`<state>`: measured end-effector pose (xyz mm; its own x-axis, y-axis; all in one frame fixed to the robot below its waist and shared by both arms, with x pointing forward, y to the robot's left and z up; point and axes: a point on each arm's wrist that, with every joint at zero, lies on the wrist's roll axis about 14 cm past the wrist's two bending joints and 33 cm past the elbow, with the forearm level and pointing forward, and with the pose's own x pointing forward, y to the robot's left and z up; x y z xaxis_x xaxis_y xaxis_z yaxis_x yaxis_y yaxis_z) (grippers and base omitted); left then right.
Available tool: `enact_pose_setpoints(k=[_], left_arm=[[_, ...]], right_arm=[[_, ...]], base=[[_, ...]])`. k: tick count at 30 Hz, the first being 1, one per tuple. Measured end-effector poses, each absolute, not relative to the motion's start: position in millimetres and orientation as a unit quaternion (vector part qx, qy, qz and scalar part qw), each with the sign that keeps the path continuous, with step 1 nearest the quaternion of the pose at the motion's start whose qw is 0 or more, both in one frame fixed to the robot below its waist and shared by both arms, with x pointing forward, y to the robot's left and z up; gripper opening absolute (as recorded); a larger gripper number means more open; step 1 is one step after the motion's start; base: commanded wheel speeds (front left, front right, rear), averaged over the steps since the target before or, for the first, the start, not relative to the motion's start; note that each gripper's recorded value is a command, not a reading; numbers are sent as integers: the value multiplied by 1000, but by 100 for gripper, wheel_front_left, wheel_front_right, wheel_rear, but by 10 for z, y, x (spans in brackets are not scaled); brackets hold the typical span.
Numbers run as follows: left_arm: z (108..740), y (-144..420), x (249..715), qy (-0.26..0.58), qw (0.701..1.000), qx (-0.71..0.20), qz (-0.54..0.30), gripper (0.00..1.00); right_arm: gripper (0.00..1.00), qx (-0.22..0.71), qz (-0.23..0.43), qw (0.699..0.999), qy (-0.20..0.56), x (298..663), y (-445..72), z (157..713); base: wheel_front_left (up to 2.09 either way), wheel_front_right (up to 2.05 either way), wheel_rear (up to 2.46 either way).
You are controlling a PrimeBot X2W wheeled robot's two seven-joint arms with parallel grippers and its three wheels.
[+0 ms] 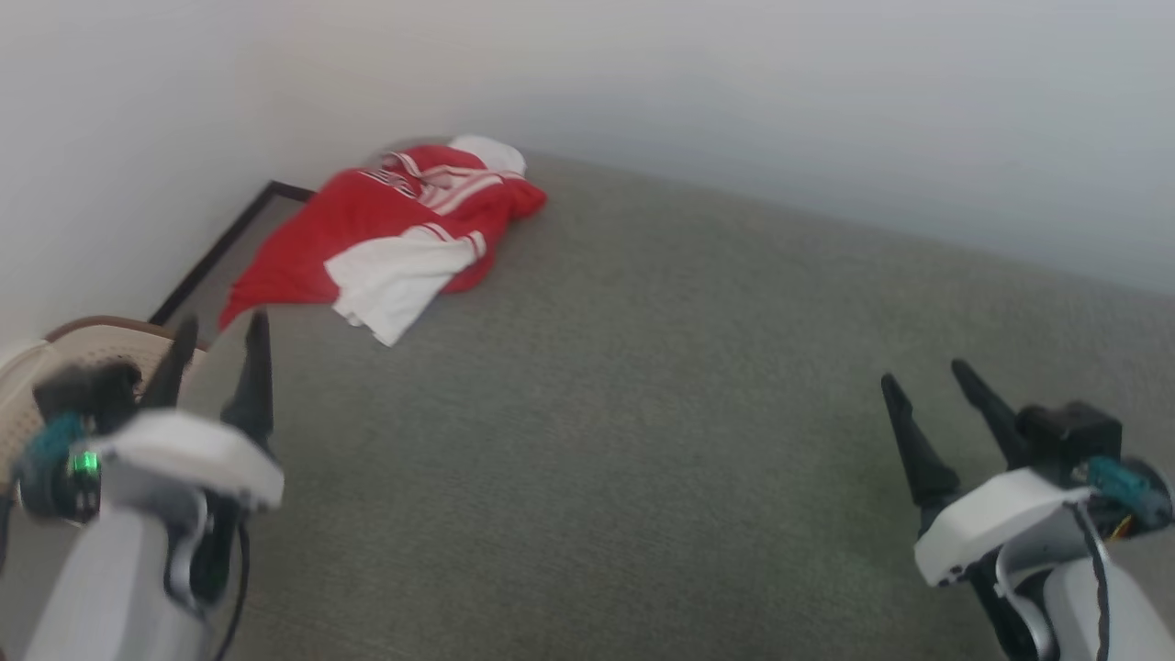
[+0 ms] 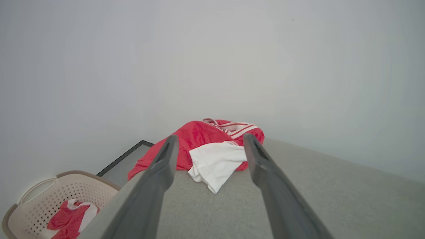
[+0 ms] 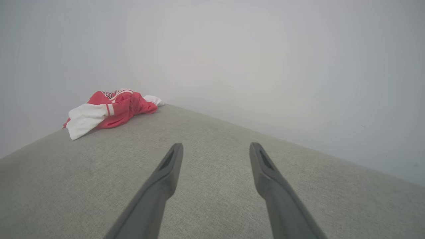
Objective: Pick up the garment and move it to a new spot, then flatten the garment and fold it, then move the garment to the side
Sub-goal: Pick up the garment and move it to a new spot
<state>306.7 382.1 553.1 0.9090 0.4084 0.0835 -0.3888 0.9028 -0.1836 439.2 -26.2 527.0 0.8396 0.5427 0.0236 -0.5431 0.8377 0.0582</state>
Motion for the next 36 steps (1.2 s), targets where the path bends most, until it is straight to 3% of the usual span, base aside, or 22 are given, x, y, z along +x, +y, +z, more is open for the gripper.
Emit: enact_pose_setpoints(k=[8,20,36], left_arm=[[5669,3864,3829,-49,980,-72,181,100],[4983,3846,4988,85,979,-67,171,100],[3778,3741,5465,327,922,-61,196,100]], right_arm=[[100,26,264,964,0,4630,-482,5224],[100,11,225,974,27,5071,-944,4854],[100,-12,213,974,74,5336,-1204,4317]], base=[[0,0,0],[0,0,0],[0,0,0]])
